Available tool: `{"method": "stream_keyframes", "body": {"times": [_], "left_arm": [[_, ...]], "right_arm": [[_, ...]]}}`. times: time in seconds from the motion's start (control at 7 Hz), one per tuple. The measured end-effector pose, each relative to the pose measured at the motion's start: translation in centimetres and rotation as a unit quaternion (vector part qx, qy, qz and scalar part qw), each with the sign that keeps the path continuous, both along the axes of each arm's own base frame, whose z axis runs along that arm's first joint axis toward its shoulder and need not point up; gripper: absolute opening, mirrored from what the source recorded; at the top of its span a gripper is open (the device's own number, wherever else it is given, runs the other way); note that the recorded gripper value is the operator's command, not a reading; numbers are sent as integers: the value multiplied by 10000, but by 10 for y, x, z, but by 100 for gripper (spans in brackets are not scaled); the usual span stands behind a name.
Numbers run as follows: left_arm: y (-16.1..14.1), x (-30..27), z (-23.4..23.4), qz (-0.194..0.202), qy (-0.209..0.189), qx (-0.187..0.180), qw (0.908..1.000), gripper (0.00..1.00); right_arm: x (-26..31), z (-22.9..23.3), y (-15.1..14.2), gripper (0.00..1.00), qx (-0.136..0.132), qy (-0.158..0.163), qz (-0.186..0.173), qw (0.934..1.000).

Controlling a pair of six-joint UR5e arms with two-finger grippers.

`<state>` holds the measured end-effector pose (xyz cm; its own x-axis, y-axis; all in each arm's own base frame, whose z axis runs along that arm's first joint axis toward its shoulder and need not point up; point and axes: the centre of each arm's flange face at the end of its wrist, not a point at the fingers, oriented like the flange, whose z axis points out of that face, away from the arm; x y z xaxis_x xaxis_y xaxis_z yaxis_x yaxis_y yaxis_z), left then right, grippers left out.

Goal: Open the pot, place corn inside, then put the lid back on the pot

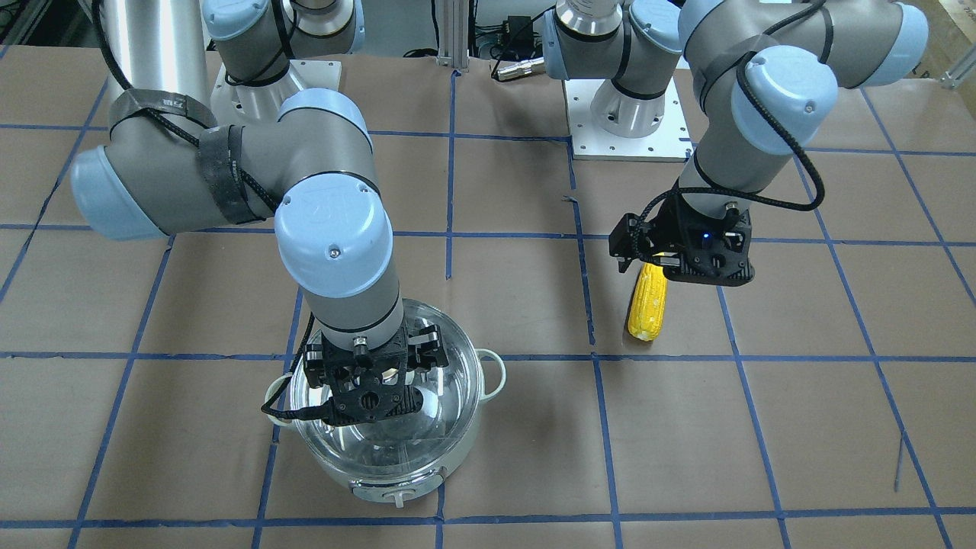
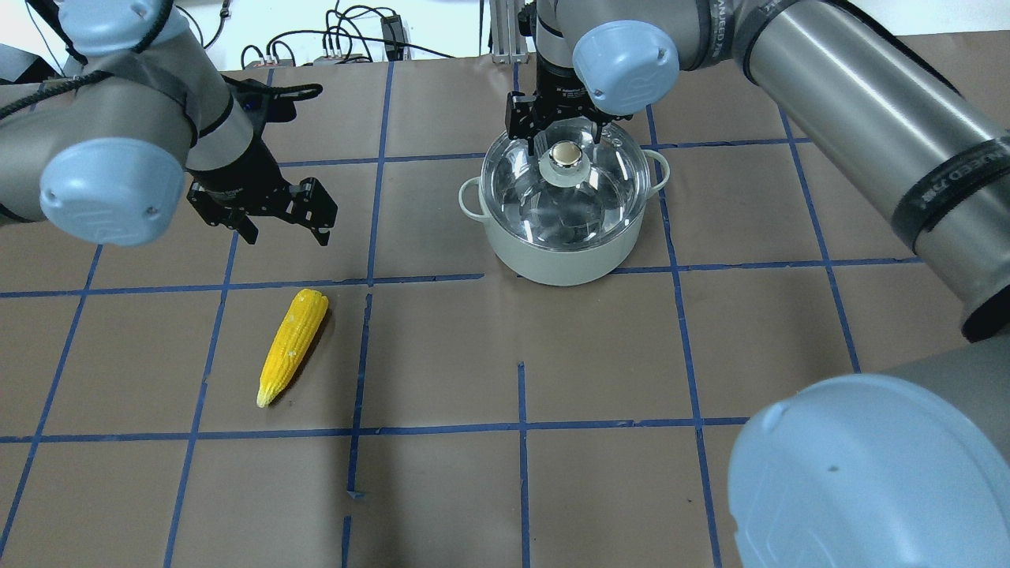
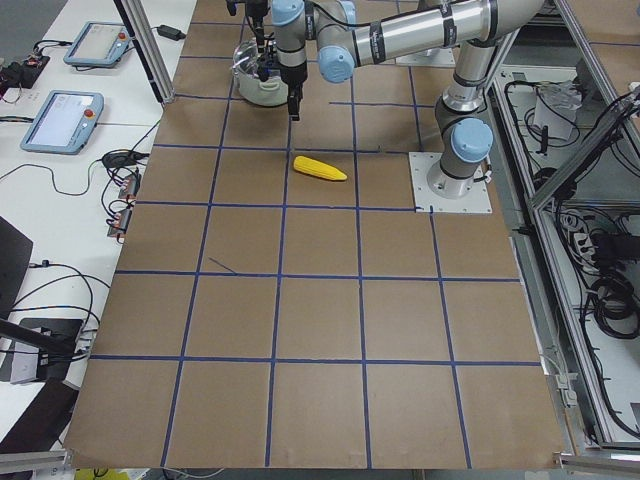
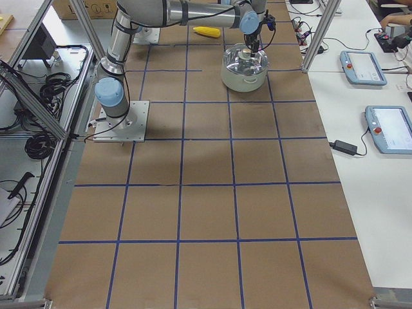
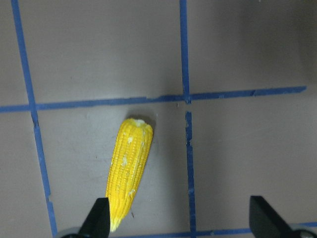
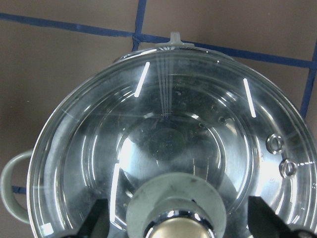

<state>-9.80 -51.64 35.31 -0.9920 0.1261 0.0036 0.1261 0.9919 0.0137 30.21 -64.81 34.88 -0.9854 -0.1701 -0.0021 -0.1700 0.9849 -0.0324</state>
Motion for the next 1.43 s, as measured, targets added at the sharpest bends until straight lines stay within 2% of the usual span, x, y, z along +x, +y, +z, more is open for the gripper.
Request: {"method": "stream_keyframes", "body": {"times": [0.14, 0.29, 0.57, 0.86, 1.0, 1.43], "left_arm": [[10, 2, -30, -340, -39, -258, 9991, 98], [23, 5, -55, -546, -86, -510, 9972, 97], [34, 31, -78, -647, -112, -696, 9954, 97], [41, 49, -90, -587, -102, -631, 9962, 96], [49, 50, -103, -565, -86, -552, 9968, 96], [67, 49, -137, -563, -128, -753, 9955, 96]], "right_arm": [[0, -3, 2, 94, 37, 9, 25, 10000], [-1, -4, 4, 80, 54, 13, 38, 10000], [-1, -3, 3, 39, 43, 9, 41, 10000], [-1, -2, 2, 16, 31, -1, 37, 10000], [-1, -3, 1, 13, 34, -2, 36, 10000], [-7, 7, -5, 13, -16, -9, 11, 10000]]}}
